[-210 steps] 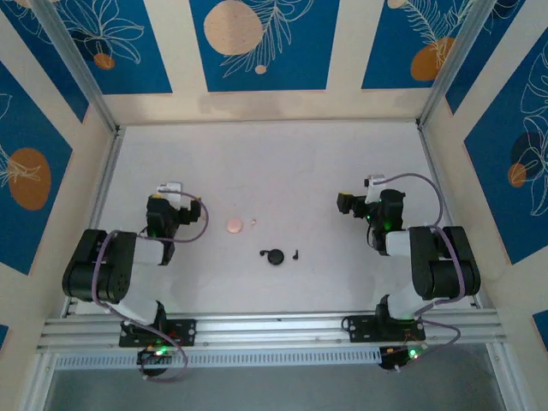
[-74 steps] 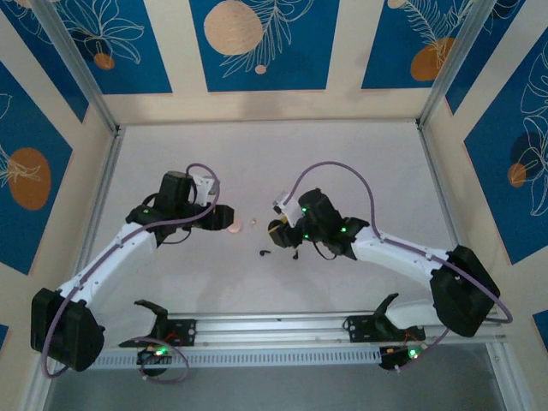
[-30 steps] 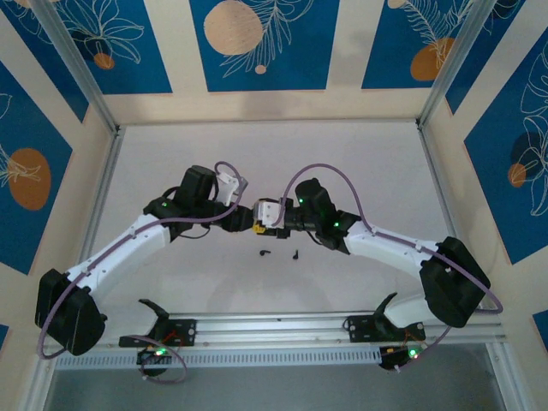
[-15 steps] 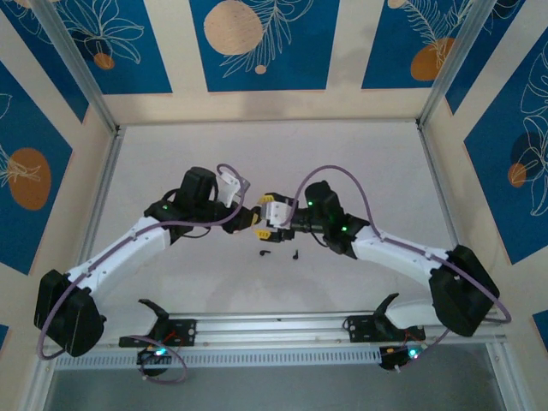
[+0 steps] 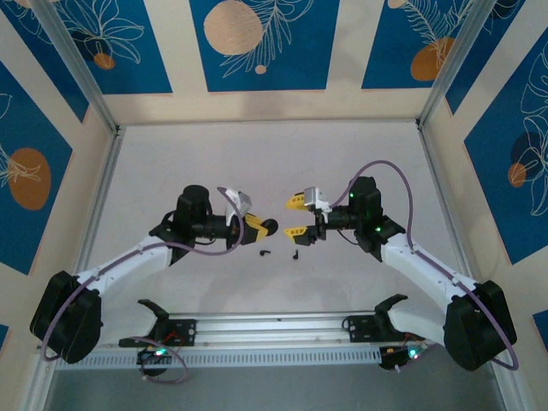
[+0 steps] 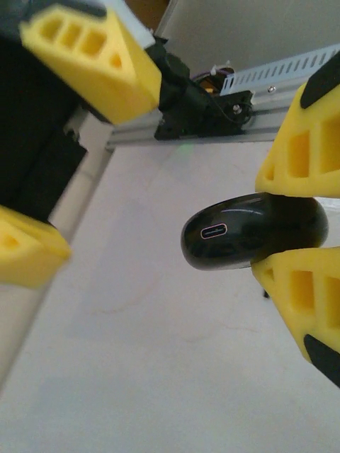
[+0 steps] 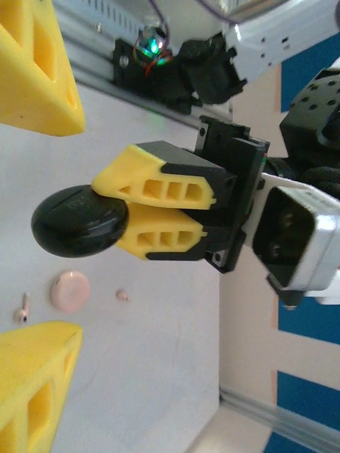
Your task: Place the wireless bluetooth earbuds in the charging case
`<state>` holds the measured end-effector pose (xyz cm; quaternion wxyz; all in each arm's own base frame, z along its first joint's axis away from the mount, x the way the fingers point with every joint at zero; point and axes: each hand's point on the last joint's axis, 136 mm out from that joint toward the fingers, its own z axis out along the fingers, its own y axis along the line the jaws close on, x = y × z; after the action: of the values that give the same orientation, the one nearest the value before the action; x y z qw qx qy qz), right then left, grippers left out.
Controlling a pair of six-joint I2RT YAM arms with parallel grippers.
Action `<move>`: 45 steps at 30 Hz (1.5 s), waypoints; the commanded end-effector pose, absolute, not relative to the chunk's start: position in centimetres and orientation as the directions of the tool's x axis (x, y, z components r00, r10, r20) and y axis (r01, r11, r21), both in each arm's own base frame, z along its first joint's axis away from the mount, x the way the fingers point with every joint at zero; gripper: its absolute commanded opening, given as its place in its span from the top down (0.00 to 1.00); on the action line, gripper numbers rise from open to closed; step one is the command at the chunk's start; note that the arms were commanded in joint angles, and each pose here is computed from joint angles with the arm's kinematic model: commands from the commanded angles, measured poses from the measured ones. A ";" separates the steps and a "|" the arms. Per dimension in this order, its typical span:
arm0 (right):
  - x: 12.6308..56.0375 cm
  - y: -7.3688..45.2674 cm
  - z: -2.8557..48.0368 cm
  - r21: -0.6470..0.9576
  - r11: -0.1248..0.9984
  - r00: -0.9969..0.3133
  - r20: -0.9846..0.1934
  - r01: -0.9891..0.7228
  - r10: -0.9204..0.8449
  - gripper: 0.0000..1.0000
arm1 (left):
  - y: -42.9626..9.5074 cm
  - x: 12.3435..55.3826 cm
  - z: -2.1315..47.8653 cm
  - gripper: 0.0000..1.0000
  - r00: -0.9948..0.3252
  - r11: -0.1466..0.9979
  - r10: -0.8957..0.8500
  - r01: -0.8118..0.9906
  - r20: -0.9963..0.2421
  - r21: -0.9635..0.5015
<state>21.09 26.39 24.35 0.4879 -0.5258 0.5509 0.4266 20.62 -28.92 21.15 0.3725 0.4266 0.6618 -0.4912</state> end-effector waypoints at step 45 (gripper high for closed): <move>19.1 28.6 28.8 0.162 -0.123 -0.160 -0.987 -0.979 -0.025 0.50 | -29.8 17.4 31.2 0.88 -0.069 -0.061 -0.283 0.997 -0.957 -0.053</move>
<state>19.70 28.54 27.89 0.4139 -0.4869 0.5238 0.5633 18.44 -30.01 29.04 0.5122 0.4112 0.4683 -0.5910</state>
